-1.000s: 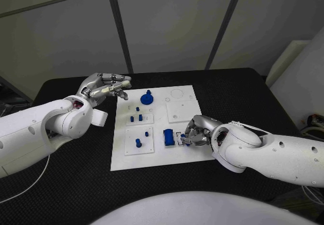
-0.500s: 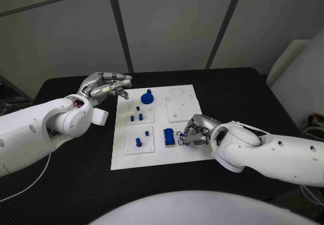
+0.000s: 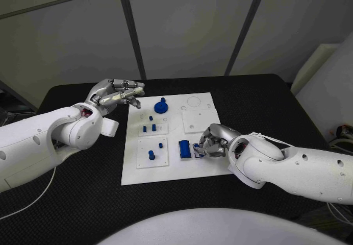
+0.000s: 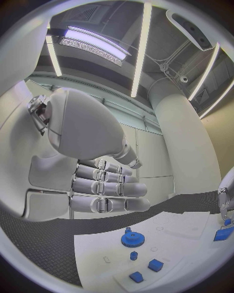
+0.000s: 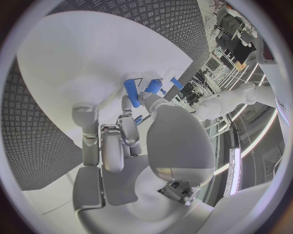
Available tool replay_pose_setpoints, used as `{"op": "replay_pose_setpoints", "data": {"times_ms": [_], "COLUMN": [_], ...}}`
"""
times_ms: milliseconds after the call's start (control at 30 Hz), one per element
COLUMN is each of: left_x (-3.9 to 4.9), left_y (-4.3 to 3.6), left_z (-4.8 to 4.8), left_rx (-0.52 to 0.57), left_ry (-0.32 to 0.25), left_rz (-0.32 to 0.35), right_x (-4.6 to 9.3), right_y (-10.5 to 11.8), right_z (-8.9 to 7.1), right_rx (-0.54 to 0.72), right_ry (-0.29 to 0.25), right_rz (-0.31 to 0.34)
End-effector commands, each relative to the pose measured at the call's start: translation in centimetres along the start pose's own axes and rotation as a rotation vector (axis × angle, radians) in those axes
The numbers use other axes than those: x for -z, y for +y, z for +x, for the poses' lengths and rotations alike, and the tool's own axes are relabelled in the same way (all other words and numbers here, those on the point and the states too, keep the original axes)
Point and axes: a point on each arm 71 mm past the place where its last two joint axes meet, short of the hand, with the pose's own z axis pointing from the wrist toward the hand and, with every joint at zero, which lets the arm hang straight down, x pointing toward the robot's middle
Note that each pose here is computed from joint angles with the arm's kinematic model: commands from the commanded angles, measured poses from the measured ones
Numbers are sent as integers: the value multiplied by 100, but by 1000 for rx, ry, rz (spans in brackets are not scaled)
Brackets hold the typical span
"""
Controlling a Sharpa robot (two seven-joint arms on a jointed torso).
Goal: Assemble the parts on the task board
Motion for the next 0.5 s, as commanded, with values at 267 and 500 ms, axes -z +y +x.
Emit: {"op": "replay_pose_setpoints", "data": {"times_ms": [267,500], "left_x": [-4,-3], "left_y": [-10,-8], "left_z": [17,20], "left_rx": [7,8], "left_ry": [18,21], "left_rz": [-1,-4], "right_x": [-36,-51], "right_y": [-8,-2], "right_z": [3,20], "right_rx": [37,63], "right_ry": [6,21], "right_rz": [-4,-1]}}
